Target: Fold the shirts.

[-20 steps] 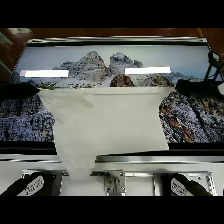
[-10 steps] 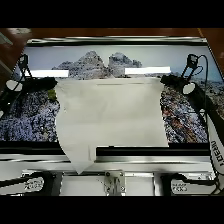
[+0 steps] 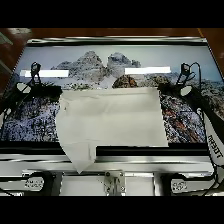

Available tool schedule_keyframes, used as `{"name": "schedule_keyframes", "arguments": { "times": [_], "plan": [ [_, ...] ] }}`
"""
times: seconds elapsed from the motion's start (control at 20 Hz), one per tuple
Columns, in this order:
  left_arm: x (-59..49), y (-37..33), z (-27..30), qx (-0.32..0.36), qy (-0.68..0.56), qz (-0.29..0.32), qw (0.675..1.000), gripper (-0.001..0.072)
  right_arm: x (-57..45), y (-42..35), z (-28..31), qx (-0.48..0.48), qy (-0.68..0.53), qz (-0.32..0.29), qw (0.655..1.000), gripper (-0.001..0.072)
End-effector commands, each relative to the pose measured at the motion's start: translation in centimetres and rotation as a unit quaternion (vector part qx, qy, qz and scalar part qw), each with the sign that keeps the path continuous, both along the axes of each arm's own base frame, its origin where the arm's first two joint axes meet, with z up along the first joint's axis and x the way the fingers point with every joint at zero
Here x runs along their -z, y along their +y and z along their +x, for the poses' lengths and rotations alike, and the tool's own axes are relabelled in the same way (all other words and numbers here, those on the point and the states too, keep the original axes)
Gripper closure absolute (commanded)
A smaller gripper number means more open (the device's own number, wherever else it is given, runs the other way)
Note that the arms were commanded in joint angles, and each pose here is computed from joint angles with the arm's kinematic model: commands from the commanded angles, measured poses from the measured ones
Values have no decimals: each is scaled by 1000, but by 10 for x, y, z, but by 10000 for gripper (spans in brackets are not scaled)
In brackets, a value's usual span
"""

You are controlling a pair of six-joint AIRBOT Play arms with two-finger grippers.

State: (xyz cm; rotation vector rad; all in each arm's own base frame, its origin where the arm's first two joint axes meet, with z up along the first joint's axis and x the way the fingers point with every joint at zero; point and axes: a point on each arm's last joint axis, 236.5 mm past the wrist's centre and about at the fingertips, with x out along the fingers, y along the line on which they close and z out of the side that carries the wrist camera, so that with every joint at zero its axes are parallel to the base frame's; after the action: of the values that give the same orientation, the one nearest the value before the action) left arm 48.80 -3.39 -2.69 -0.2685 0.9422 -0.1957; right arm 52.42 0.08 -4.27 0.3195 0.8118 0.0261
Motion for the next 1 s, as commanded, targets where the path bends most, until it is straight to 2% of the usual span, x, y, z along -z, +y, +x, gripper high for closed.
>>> {"name": "schedule_keyframes", "arguments": {
  "times": [0.0, 0.15, 0.4, 0.45, 0.5, 0.55, 0.6, 0.85, 0.9, 0.95],
  "plan": [
    [32, -7, -63, 83, 130, 21, 988, 669, 19, 8, -41, -24, 98, 47, 994, 647],
    [39, -13, -89, 100, 180, 9, 978, 669, 38, 8, -75, -37, 176, 56, 982, 647],
    [50, -13, -93, 44, 215, -17, 976, 666, 46, 10, -88, -5, 217, 79, 973, 628],
    [50, -12, -93, 38, 217, -20, 975, 619, 44, 14, -87, -2, 216, 91, 972, 518],
    [48, -10, -94, 36, 221, -23, 974, 456, 40, 22, -89, -4, 221, 111, 969, 252],
    [43, -7, -97, 35, 231, -28, 972, 272, 34, 25, -93, -20, 224, 113, 968, 151],
    [35, -3, -100, 38, 241, -33, 969, 209, 26, 26, -98, -45, 229, 106, 967, 147],
    [-28, 42, -131, 24, 267, -54, 962, 209, -28, -35, -152, -54, 281, 30, 958, 149],
    [-33, 49, -144, 17, 275, -55, 960, 187, -32, -51, -173, -46, 310, 20, 949, 149],
    [-33, 55, -162, 6, 288, -61, 956, 112, -32, -61, -194, -39, 337, 25, 940, 149]
  ]
}}
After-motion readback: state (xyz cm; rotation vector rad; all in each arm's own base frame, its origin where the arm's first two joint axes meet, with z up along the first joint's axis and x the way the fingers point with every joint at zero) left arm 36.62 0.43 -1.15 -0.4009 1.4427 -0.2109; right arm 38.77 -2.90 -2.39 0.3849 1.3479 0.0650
